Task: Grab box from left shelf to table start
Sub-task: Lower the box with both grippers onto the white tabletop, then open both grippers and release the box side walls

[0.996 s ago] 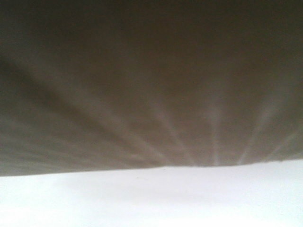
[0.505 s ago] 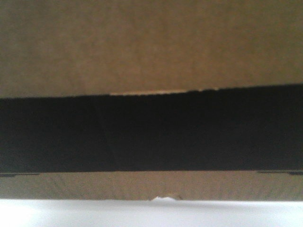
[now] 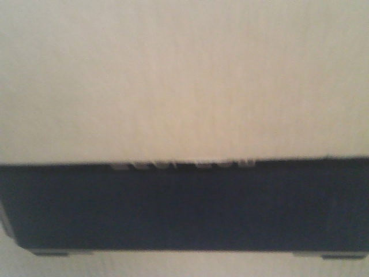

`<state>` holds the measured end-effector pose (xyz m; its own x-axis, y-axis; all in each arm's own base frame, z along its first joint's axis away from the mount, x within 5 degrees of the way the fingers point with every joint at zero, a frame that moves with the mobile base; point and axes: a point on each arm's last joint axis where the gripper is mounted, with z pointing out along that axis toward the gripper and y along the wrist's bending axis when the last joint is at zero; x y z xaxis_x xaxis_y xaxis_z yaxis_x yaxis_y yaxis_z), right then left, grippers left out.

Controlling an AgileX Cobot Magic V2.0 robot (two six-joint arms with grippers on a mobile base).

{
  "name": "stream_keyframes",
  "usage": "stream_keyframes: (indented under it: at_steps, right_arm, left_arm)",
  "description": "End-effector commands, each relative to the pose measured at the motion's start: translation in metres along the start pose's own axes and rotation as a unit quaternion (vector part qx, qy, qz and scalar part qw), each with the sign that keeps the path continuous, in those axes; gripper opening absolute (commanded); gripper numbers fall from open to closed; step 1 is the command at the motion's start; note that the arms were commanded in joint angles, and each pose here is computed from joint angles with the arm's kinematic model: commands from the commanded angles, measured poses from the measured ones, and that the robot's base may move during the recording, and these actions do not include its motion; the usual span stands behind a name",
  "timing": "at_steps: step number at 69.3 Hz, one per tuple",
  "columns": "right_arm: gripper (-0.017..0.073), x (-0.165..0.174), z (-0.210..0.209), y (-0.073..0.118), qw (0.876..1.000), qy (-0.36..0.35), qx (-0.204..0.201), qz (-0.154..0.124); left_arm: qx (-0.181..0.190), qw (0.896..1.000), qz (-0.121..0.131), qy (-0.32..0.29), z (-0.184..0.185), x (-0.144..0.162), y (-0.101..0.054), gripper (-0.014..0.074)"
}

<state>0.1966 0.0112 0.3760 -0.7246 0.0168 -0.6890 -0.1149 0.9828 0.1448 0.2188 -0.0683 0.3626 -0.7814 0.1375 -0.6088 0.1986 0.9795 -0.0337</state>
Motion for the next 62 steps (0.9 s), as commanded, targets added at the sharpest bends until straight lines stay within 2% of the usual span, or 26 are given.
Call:
stream_keyframes:
  at_steps: [1, 8, 14, 19, 24, 30, 36, 40, 45, 50, 62]
  right_arm:
    - [0.0058, -0.020, 0.003, 0.002, 0.998, -0.056, -0.014, 0.002]
    - [0.0058, -0.023, 0.016, -0.001, 0.999, -0.043, -0.013, 0.003]
    - [0.0059, -0.024, 0.024, -0.003, 0.999, -0.032, -0.013, 0.006]
    - [0.0061, -0.024, 0.028, -0.004, 1.000, -0.026, -0.013, 0.007]
    - [0.0077, -0.024, 0.029, -0.004, 1.000, -0.023, -0.012, 0.007]
    - [0.0168, -0.024, 0.029, -0.006, 1.000, -0.022, -0.005, 0.001]
    - [0.0361, -0.023, 0.029, -0.007, 1.000, -0.020, 0.002, -0.005]
    - [0.0513, -0.023, 0.029, -0.007, 1.000, -0.020, 0.005, -0.008]
    - [0.0653, -0.023, 0.028, -0.008, 1.000, -0.017, 0.010, -0.013]
    - [0.0627, -0.023, 0.027, -0.009, 1.000, -0.016, 0.014, -0.017]
    - [0.0627, -0.022, 0.018, -0.008, 0.999, -0.031, 0.020, -0.024]
  left_arm:
    - [-0.007, 0.998, 0.015, -0.061, 0.004, -0.022, -0.001, -0.0090]
    - [-0.009, 0.999, 0.008, -0.050, 0.018, -0.025, 0.001, -0.0069]
    - [-0.013, 0.999, 0.001, -0.044, 0.027, -0.027, 0.005, 0.0004]
    - [-0.016, 0.999, -0.012, -0.041, 0.031, -0.028, 0.010, 0.0104]
    - [-0.017, 0.999, -0.025, -0.039, 0.032, -0.029, 0.015, 0.0242]
    - [-0.015, 0.999, -0.039, -0.035, 0.032, -0.028, 0.018, 0.0375]
    - [-0.014, 0.998, -0.048, -0.026, 0.030, -0.028, 0.020, 0.0467]
    - [-0.013, 0.998, -0.048, -0.027, 0.029, -0.029, 0.020, 0.0489]
    - [-0.012, 0.998, -0.049, -0.031, 0.027, -0.031, 0.019, 0.0489]
    - [-0.010, 0.998, -0.050, -0.033, 0.024, -0.033, 0.019, 0.0489]
    - [-0.010, 0.998, -0.048, -0.030, 0.014, -0.038, 0.019, 0.0489]
